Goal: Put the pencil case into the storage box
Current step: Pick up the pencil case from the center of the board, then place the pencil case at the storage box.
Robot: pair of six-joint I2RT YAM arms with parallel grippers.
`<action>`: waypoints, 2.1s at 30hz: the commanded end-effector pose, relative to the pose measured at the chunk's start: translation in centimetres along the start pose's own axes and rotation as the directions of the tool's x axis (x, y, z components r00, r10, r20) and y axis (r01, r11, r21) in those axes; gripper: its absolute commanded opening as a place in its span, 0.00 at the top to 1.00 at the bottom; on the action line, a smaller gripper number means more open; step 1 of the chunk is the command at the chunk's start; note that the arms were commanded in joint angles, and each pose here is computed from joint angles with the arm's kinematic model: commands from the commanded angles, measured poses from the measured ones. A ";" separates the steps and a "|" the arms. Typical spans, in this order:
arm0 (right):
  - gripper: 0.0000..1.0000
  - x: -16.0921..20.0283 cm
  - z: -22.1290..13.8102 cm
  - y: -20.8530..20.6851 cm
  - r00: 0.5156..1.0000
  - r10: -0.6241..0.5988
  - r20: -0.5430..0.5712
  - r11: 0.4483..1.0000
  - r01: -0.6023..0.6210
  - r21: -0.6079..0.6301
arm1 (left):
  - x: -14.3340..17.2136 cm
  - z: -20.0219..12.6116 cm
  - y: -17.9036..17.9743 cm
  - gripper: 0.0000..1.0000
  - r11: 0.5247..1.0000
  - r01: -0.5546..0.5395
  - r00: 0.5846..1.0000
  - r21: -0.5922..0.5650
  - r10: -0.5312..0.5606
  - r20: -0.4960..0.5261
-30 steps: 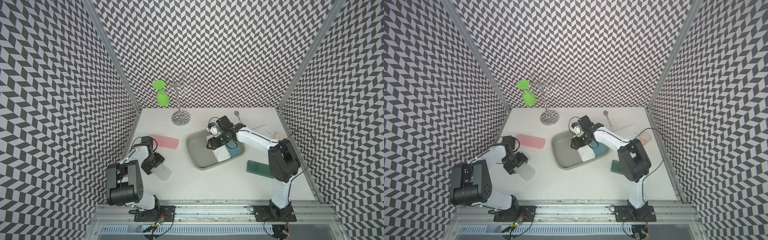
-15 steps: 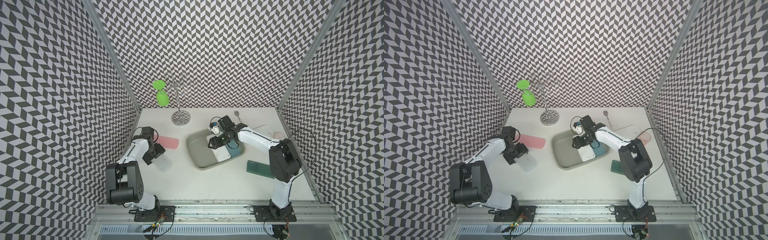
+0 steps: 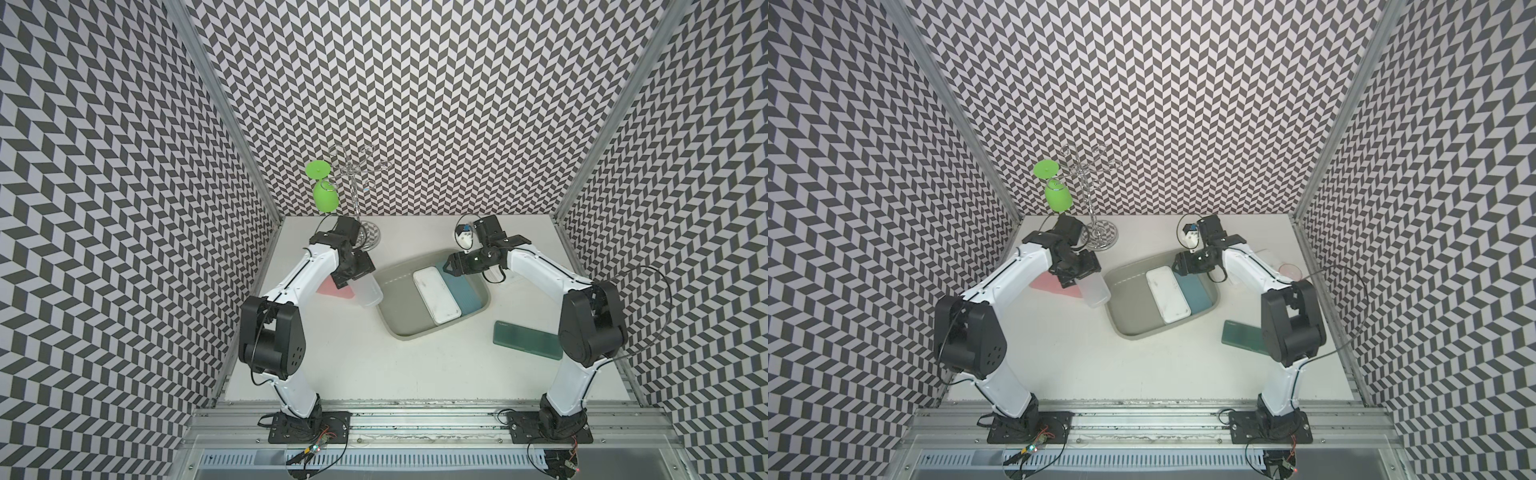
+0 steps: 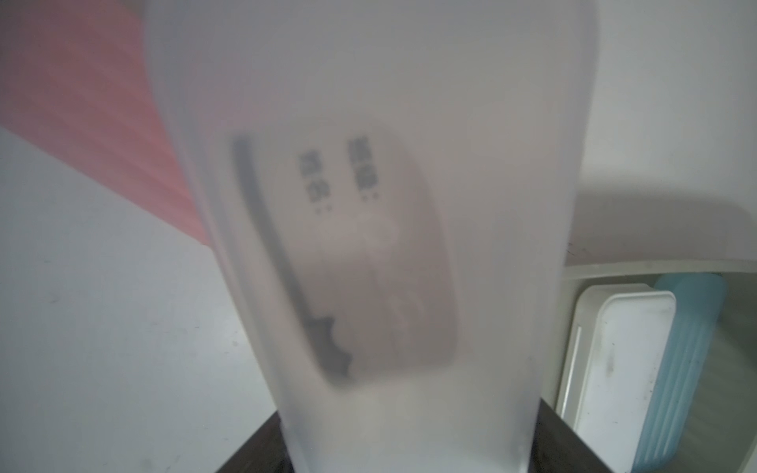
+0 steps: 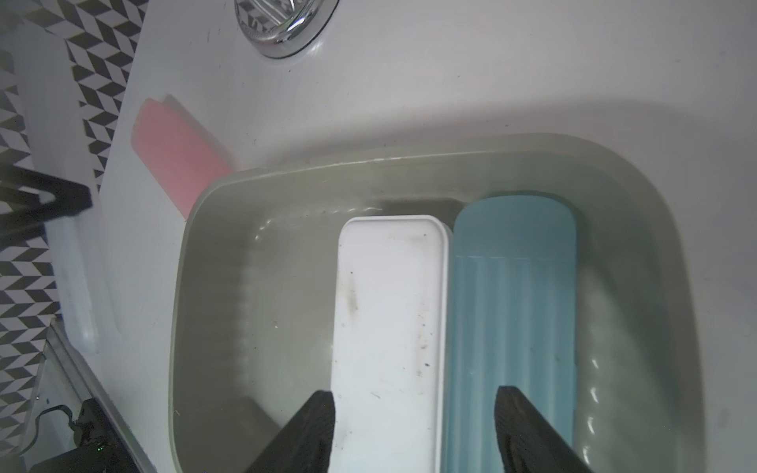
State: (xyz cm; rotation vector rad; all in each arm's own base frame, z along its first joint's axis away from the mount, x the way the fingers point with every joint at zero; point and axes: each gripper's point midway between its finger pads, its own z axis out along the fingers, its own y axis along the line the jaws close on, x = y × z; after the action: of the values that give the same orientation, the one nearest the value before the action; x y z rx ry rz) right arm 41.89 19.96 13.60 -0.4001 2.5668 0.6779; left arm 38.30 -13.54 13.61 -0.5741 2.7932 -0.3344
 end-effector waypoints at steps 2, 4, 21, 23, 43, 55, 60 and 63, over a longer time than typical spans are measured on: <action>0.34 -0.4 -1.5 -1.2 0.998 0.032 0.051 0.999 -0.031 -0.011 | 3.3 0.9 -5.1 0.34 0.998 -0.028 0.997 0.062 0.033 -0.076; 0.34 -0.1 -1.7 -1.8 0.998 0.040 0.052 0.999 -0.039 -0.007 | 4.7 1.9 -7.0 0.34 0.995 -0.047 0.993 0.082 0.055 -0.103; 0.33 0.8 -2.2 -3.3 0.996 0.070 0.057 0.998 -0.070 0.000 | 8.3 9.1 -9.1 0.33 0.997 -0.068 0.970 0.025 0.072 -0.233; 0.33 0.7 -2.2 -3.4 0.996 0.071 0.058 0.997 -0.071 0.001 | 8.4 9.4 -9.3 0.32 0.997 -0.072 0.967 0.029 0.077 -0.241; 0.33 0.5 -2.4 -3.6 0.995 0.074 0.072 0.997 -0.075 0.008 | 8.9 8.9 -11.1 0.00 0.985 -0.166 0.958 0.041 0.170 -0.231; 0.33 0.4 -3.0 -4.1 0.993 0.082 0.089 0.996 -0.085 0.031 | 8.9 9.4 -12.2 0.00 0.982 -0.171 0.956 0.079 0.184 -0.227; 0.33 0.4 -3.4 -4.9 0.990 0.100 0.102 0.993 -0.106 0.054 | 8.8 9.3 -13.3 0.00 0.979 -0.174 0.956 0.104 0.193 -0.220; 0.33 0.5 -3.4 -5.7 0.987 0.122 0.106 0.989 -0.130 0.072 | 9.1 9.1 -13.8 0.00 0.977 -0.180 0.955 0.110 0.201 -0.220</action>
State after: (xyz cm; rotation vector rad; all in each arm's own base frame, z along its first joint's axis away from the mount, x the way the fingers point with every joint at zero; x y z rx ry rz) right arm 41.72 14.12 12.33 -0.2066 2.5846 0.6540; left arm 37.74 -29.66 6.44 -0.3068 3.0171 -0.4650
